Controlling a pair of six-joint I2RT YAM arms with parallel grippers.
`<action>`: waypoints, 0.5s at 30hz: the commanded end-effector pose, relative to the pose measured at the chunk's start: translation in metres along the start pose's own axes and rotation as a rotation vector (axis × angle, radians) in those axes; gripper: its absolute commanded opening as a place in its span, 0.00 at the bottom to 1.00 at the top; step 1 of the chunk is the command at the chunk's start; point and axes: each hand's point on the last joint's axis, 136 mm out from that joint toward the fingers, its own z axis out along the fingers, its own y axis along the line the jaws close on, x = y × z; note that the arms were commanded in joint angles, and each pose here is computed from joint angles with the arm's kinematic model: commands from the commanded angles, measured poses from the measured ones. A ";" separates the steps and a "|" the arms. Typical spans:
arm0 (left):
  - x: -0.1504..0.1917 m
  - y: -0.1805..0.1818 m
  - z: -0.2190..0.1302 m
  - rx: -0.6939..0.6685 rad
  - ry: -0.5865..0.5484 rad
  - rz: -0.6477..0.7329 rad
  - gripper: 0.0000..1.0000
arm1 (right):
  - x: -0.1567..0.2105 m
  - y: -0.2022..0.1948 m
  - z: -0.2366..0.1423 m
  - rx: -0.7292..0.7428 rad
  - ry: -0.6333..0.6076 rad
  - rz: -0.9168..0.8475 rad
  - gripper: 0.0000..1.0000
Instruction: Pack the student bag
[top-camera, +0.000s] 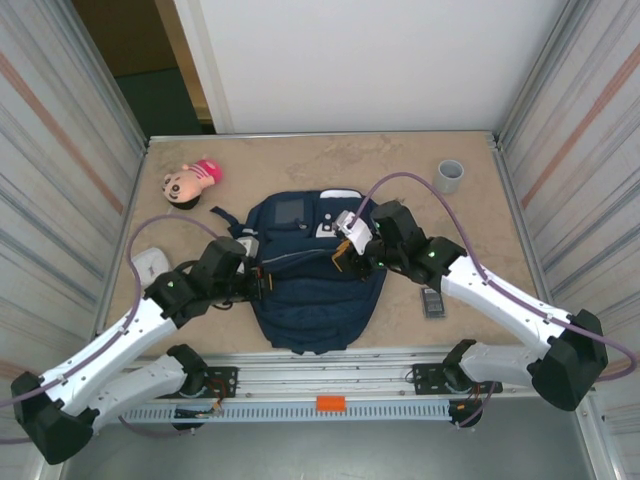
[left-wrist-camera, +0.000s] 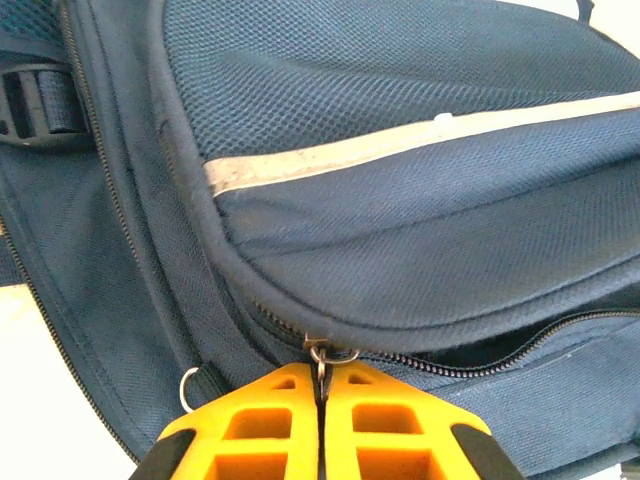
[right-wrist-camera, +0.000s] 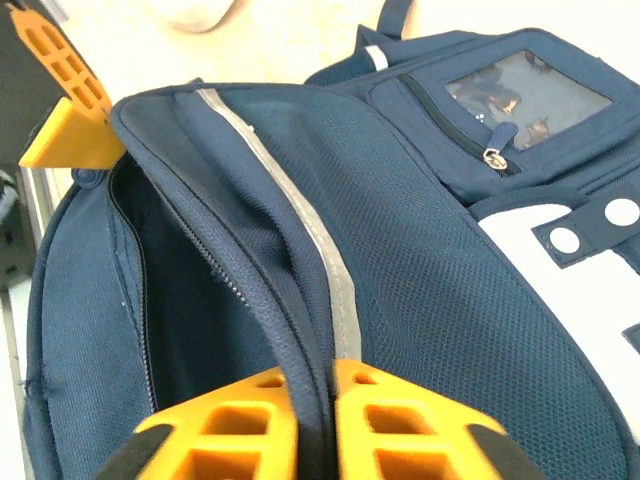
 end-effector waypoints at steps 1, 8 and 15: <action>-0.002 -0.021 0.005 0.114 0.012 0.095 0.00 | -0.018 0.007 -0.005 0.032 -0.007 -0.063 0.35; -0.007 -0.043 0.002 0.218 0.009 0.145 0.00 | -0.024 0.026 0.015 0.135 0.058 -0.252 0.63; -0.011 -0.052 -0.004 0.263 -0.020 0.167 0.00 | -0.032 0.049 0.042 0.028 0.068 -0.307 0.65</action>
